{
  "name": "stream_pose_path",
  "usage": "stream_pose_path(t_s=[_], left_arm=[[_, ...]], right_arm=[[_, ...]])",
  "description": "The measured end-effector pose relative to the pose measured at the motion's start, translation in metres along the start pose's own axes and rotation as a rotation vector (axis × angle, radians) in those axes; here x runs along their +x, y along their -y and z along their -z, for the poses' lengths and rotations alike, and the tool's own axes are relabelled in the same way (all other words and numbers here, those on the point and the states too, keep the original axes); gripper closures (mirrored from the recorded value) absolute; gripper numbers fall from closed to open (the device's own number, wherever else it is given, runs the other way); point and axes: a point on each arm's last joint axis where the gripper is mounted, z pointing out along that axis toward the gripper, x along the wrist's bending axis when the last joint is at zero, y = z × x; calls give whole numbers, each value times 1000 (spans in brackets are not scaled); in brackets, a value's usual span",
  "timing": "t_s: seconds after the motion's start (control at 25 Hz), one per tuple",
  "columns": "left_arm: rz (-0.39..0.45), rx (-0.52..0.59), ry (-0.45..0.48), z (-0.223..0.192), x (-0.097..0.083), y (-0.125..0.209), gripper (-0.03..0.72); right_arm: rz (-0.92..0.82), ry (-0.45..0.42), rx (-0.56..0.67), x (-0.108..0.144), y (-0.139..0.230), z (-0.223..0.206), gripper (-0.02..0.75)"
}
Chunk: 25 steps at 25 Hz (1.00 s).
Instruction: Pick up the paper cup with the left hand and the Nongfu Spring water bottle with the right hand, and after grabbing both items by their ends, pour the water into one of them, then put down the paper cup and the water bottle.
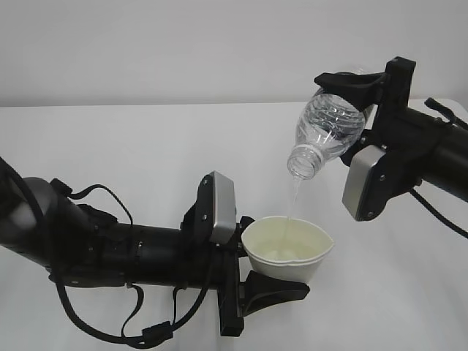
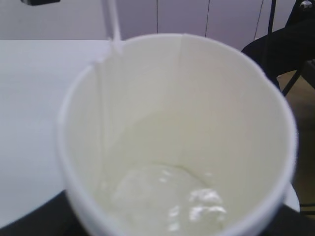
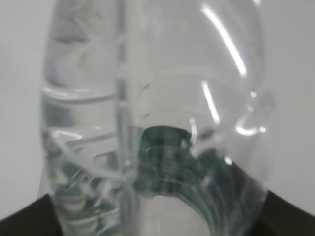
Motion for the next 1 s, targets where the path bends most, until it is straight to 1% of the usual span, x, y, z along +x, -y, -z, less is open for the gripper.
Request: stream_pose_path(t_s=[1.0], left_arm=[[8,-5,-16,0,1,0,259]], right_arm=[[22,1,1,0,0,0,262]])
